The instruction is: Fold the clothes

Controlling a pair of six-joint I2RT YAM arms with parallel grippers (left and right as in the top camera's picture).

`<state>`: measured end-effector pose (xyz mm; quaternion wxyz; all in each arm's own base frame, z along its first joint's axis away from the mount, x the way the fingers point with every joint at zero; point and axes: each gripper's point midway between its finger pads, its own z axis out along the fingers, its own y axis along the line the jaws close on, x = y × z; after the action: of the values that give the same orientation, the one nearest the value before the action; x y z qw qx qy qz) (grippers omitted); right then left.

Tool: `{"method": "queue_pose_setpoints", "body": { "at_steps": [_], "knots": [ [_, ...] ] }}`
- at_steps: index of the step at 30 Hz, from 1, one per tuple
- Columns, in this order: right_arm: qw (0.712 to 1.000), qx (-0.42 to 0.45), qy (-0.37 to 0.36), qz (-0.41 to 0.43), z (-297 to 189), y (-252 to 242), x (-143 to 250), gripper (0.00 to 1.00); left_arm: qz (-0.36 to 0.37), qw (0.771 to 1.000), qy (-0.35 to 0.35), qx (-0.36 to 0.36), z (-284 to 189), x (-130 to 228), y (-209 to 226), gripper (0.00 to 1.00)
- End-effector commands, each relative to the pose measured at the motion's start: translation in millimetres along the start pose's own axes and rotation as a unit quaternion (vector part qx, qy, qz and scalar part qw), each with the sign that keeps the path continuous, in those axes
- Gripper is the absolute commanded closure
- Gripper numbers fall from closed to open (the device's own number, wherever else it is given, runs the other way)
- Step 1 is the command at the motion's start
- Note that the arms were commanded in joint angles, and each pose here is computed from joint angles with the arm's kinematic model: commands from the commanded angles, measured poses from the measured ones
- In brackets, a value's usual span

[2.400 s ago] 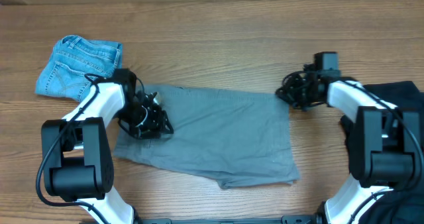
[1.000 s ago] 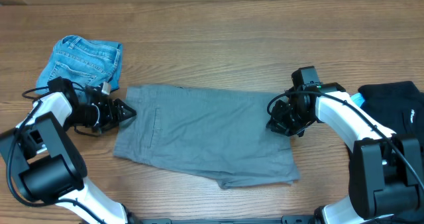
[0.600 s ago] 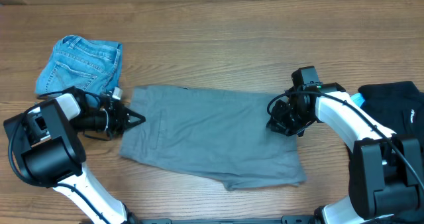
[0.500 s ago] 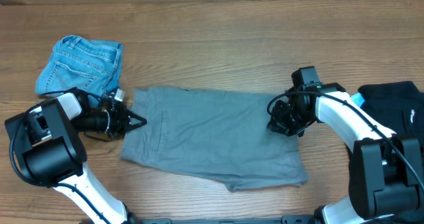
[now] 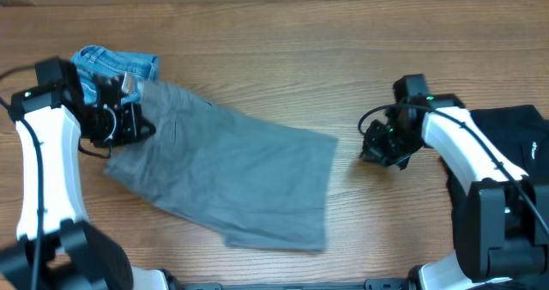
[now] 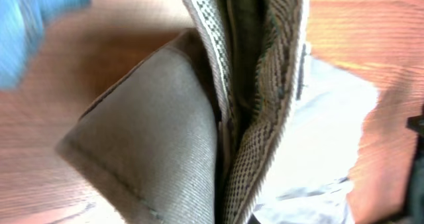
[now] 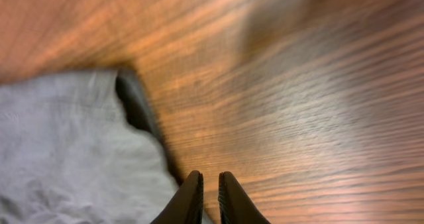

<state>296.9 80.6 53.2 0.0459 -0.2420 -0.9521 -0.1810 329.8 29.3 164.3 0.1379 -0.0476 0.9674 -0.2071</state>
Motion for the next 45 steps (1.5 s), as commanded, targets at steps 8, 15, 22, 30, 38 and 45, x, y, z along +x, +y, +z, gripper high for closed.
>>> {"method": "queue_pose_setpoints", "body": {
  "at_steps": [8, 15, 22, 30, 38, 45],
  "knots": [
    [0.999, -0.006, -0.036, 0.039, -30.8, -28.2, -28.5, 0.87, 0.032, 0.993, 0.042, -0.102, 44.9, 25.6, -95.7, 0.96],
    [0.999, -0.008, -0.039, 0.037, -30.9, -27.6, -30.2, 0.87, 0.047, 0.981, 0.127, -0.14, 122.8, 92.2, -159.6, 0.96],
    [0.999, -0.008, -0.04, 0.035, -30.8, -27.4, -30.5, 0.86, 0.065, 0.973, 0.158, -0.158, 154.6, 130.6, -187.4, 0.92],
    [0.999, -0.006, -0.016, 0.029, -11.4, -36.5, -16.1, 0.87, 0.05, 0.974, 0.15, -0.165, 156.5, 133.2, -191.7, 0.93],
    [0.999, -0.028, 0.004, 0.033, 9.7, -40.7, -3.0, 0.87, 0.015, 0.983, 0.165, -0.082, 166.2, 145.1, -233.6, 0.63],
    [0.999, -0.044, 0.013, 0.001, 9.2, -35.3, 0.8, 0.87, 0.058, 0.979, 0.174, -0.085, 161.9, 151.4, -234.7, 0.66]
  ]
}}
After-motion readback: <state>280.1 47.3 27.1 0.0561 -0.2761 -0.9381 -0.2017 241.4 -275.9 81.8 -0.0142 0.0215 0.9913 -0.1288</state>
